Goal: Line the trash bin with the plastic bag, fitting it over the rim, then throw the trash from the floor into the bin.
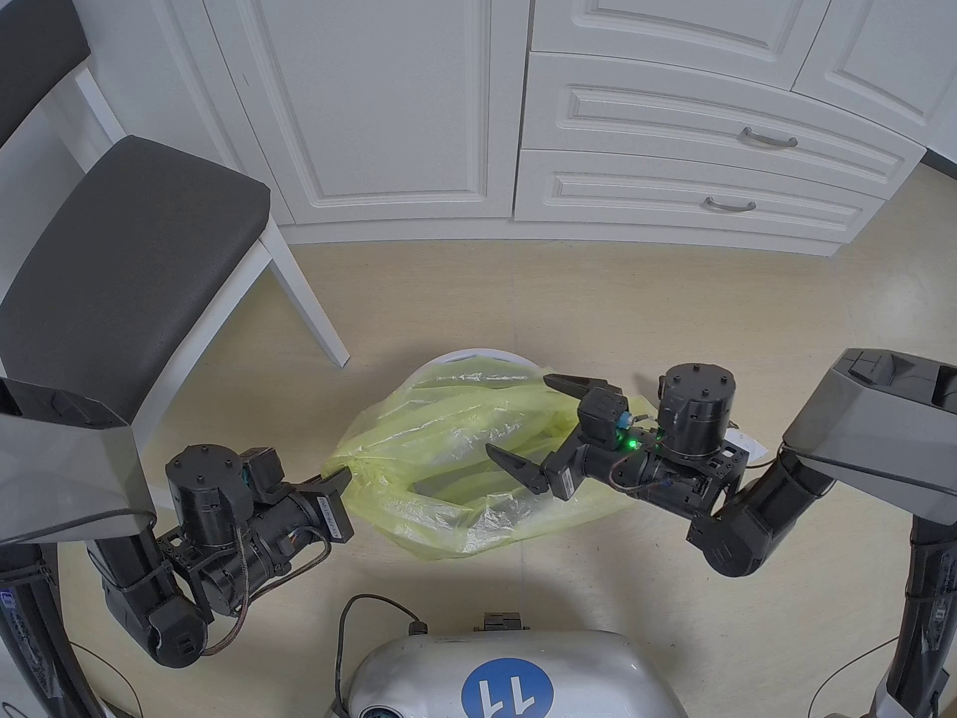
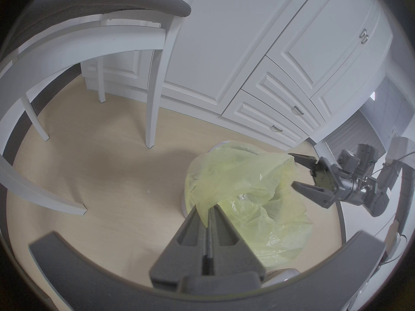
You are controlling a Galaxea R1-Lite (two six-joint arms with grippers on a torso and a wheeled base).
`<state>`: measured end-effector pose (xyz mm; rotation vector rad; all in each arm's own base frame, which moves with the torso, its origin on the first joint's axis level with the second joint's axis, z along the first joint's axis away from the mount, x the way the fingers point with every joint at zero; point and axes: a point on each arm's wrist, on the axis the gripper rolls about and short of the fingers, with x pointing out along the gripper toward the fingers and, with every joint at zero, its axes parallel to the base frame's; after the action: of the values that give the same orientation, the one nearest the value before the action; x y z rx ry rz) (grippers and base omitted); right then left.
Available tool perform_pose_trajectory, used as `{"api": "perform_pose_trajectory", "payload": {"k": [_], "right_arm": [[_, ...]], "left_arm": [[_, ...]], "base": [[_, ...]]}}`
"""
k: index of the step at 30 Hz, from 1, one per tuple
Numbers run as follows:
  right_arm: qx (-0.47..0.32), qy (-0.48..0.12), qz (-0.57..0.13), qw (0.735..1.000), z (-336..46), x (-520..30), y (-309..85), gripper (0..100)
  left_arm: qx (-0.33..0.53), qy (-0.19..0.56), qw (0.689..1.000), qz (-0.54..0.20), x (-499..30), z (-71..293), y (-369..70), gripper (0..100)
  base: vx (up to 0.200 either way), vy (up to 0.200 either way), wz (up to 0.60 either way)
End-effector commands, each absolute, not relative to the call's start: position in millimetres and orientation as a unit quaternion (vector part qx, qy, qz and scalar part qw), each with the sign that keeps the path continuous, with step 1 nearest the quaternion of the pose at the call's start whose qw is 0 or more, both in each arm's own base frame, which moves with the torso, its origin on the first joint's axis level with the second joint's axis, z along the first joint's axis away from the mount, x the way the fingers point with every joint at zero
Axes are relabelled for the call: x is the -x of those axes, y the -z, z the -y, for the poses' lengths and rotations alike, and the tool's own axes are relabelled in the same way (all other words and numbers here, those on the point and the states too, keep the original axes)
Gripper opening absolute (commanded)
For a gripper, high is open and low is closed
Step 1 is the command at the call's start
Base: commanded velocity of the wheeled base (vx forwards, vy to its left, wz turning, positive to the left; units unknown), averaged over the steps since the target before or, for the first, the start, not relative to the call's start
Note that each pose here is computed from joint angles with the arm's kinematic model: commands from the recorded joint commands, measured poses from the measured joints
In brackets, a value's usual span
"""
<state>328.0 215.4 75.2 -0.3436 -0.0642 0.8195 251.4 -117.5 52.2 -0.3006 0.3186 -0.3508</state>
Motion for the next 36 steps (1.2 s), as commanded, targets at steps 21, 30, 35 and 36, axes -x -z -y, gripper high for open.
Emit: {"api": "perform_pose_trajectory", "payload": {"k": [21, 30, 35, 36], "right_arm": [[0.131, -0.342, 0.093, 0.926, -241.3, -398.7, -102.5, 0], [0.109, -0.315, 0.117, 0.936, -257.4, -422.4, -94.0, 0], [0.082, -0.302, 0.135, 0.94, -260.3, -426.8, -102.8, 0], [0.076, -0.302, 0.14, 0.94, -262.7, -426.6, -105.6, 0]], "left_arm": [[0.222, 0.086, 0.96, -0.15, -263.7, 129.2, -40.8, 0], [0.282, 0.038, 0.951, -0.123, -290.6, 137.5, -30.9, 0], [0.295, 0.022, 0.951, -0.094, -295.8, 135.8, -42.2, 0], [0.297, 0.02, 0.95, -0.088, -296.3, 135.3, -45.1, 0]], "base": [[0.0, 0.0, 0.0], [0.0, 0.0, 0.0], [0.0, 0.0, 0.0], [0.0, 0.0, 0.0]]}}
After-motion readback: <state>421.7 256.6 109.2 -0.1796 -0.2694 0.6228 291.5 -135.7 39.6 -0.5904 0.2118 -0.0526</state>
